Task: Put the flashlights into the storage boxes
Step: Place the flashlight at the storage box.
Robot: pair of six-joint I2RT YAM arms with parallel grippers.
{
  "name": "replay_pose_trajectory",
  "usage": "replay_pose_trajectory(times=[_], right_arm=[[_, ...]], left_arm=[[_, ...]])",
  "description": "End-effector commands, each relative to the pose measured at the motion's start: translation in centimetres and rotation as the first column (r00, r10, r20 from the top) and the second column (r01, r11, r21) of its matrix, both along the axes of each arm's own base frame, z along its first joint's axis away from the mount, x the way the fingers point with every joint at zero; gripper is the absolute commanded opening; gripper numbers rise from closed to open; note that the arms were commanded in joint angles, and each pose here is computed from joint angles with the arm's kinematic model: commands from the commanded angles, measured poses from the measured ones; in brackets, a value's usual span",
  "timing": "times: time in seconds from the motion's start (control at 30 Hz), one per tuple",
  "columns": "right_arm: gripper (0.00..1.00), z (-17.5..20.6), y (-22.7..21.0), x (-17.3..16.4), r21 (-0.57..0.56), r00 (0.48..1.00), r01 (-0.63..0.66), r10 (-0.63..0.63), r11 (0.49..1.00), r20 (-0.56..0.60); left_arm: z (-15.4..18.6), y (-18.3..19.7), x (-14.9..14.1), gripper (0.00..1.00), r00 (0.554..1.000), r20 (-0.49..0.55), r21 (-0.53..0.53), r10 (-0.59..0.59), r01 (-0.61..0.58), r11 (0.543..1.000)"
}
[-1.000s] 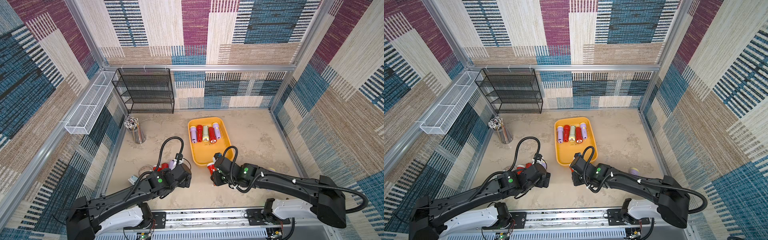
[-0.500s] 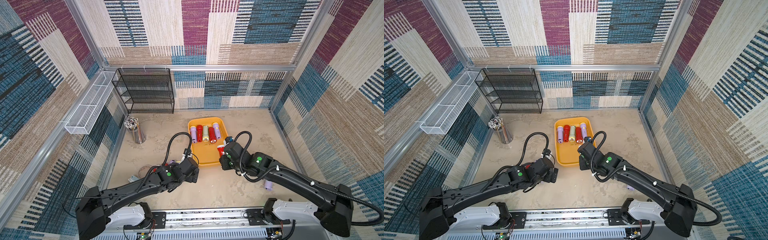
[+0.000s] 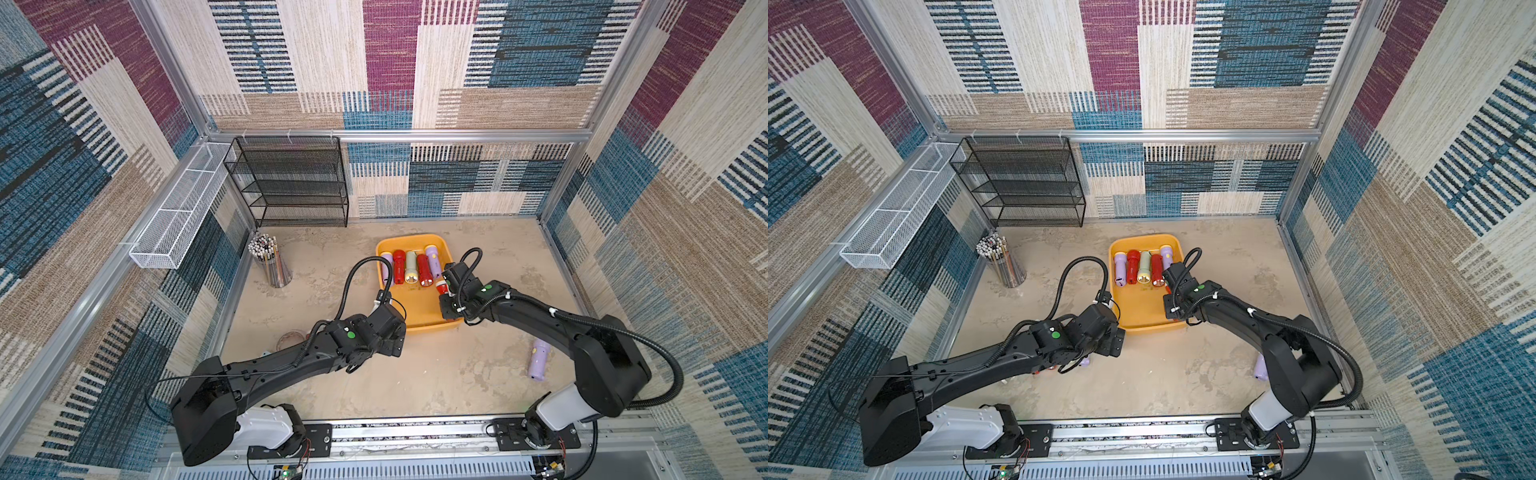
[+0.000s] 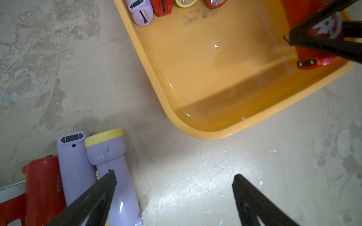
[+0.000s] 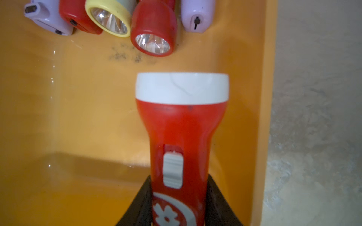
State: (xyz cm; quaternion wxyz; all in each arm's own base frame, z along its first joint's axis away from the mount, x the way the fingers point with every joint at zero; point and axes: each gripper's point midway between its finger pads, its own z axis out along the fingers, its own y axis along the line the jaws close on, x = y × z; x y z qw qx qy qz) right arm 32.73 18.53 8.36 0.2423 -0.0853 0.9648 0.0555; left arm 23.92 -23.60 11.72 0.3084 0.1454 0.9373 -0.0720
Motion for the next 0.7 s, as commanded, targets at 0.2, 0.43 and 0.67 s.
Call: replay_pose_trajectory(times=[0.2, 0.43, 0.67], right_arm=[[0.37, -2.1, 0.7, 4.1, 0.018, 0.999, -0.031, 0.031, 0.999, -0.008], [0.4, -3.3, -0.1, 4.9, -0.007, 0.999, -0.015, 0.015, 1.0, -0.04], [0.57, -2.1, 0.0, 5.0, 0.003, 1.0, -0.011, 0.011, 1.0, -0.029]], left_arm=[[-0.8, -1.3, 2.1, 0.95, 0.999, -0.036, 0.016, -0.007, 0.008, 1.0], [-1.2, -1.4, 3.0, 0.94, 0.999, -0.051, 0.027, 0.0, 0.001, 1.0], [-2.1, -1.3, 3.5, 0.94, 0.997, -0.078, 0.033, 0.008, -0.005, 0.999]])
